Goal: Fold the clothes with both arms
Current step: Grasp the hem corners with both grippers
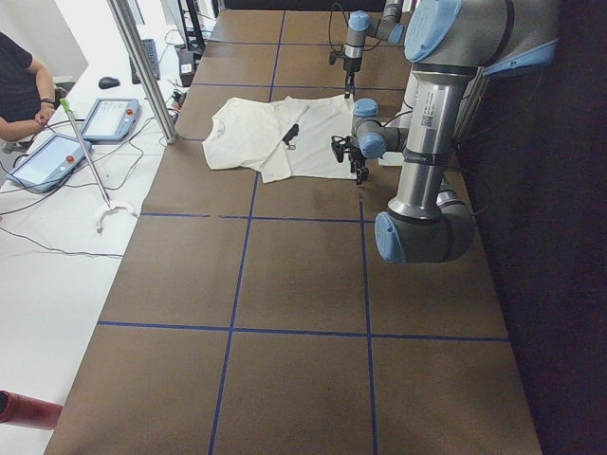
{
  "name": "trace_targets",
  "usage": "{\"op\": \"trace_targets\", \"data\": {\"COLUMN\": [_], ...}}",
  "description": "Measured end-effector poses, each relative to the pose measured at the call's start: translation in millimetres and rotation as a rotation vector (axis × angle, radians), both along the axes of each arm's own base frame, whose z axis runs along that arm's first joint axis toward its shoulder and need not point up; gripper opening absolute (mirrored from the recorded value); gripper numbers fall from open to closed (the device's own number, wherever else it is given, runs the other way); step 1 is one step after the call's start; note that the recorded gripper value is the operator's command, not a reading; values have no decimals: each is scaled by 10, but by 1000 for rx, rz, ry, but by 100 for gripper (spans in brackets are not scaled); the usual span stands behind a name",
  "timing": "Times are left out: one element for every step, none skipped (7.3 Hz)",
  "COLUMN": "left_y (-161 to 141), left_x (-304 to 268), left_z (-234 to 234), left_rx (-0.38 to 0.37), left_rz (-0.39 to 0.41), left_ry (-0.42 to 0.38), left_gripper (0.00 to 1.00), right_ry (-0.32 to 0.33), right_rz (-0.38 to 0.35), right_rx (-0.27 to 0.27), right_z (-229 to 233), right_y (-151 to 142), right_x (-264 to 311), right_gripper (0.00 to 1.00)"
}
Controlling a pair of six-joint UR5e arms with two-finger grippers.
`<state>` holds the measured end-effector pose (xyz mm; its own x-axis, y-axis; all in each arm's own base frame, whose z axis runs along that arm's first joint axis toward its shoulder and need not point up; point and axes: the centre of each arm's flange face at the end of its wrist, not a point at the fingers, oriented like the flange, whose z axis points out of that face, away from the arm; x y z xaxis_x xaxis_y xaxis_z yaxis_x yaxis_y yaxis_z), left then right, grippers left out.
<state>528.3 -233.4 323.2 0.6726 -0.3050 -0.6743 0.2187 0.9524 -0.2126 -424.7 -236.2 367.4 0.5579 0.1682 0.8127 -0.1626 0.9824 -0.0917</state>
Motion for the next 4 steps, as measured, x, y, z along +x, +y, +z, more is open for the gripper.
{"op": "trace_targets", "data": {"left_y": [1, 0, 0, 0], "left_x": [3, 8, 14, 16], "left_z": [1, -11, -28, -37], "left_rx": [0, 0, 0, -1], "left_rz": [0, 0, 0, 0], "left_ry": [0, 2, 5, 6], "left_gripper": [51, 36, 25, 15], "right_ry": [0, 0, -1, -1], "right_rz": [0, 1, 2, 3], "right_rx": [0, -1, -1, -2], "right_z": [0, -1, -2, -2], "right_y": [-3, -9, -16, -24], "right_x": [2, 6, 11, 16], "right_gripper": [0, 0, 0, 0]}}
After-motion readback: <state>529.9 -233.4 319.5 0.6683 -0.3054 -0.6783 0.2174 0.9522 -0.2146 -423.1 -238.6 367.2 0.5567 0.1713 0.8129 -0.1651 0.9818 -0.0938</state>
